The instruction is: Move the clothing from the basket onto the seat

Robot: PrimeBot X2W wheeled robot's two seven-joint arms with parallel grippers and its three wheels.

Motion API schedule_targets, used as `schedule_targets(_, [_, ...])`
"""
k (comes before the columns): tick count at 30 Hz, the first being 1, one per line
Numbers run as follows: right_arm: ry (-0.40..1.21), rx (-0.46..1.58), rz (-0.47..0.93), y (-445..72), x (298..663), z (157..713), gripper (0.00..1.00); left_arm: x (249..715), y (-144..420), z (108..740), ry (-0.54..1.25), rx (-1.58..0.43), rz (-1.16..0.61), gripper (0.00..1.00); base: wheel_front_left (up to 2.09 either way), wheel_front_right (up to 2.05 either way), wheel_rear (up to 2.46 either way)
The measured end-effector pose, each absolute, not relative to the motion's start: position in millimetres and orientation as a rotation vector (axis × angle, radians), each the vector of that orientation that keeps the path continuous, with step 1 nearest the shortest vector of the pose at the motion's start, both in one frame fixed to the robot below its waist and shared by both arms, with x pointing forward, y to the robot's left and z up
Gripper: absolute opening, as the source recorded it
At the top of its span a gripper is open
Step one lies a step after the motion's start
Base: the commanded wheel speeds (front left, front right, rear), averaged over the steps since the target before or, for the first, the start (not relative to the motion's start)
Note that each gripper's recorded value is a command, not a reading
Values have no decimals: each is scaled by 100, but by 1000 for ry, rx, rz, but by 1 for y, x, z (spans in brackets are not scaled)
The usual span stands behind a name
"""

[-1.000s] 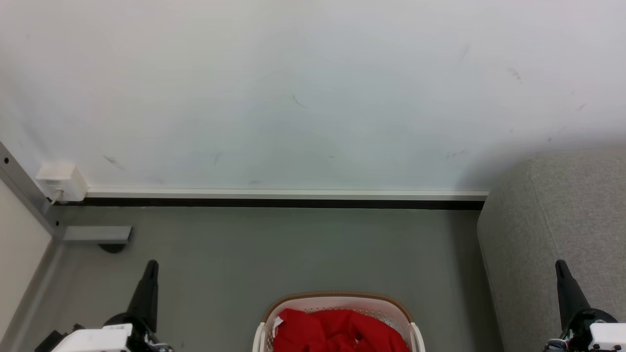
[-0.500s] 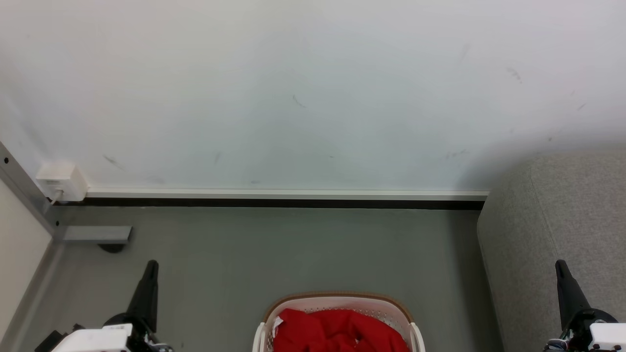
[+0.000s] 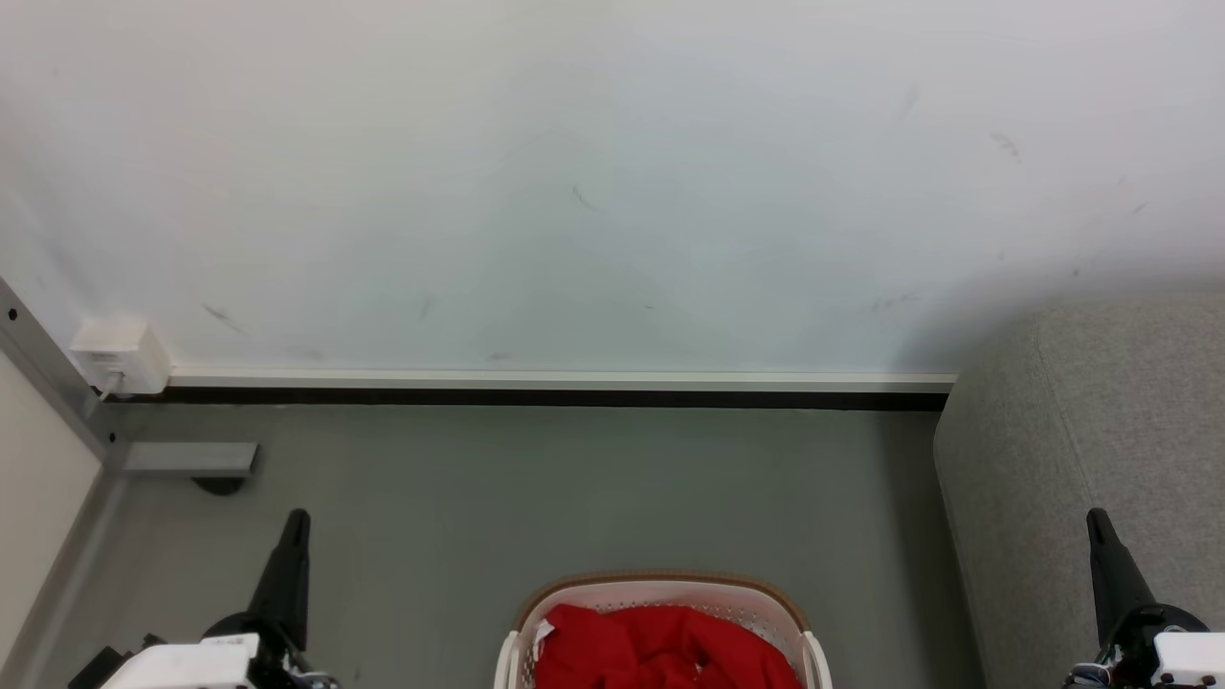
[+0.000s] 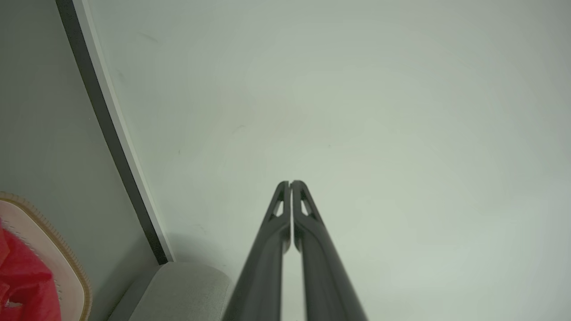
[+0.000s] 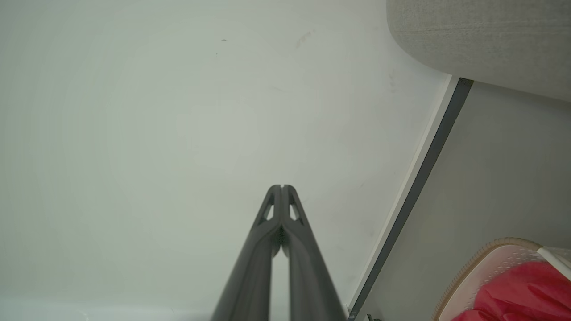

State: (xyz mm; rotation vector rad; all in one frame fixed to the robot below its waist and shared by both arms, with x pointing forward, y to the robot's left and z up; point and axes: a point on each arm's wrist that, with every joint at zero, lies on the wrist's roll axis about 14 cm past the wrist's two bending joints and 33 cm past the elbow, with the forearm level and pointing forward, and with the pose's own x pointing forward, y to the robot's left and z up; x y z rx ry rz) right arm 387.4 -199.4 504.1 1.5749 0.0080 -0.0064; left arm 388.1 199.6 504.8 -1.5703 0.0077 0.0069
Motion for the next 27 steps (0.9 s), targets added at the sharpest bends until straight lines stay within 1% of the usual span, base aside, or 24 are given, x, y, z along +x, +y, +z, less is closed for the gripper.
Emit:
schedule_targets(25, [8,1575,-6,-199,387,504,0,388,200,505,8,-1570,7,0,0,0,0])
schedule_targets(26, [15,1576,-13,-199,386,501,100,387,199,502,14,-1572,14,100,0,0,0])
schedule_targets(27, [27,1579,-26,-199,384,496,100,385,199,496,27,-1575,27,100,0,0,0])
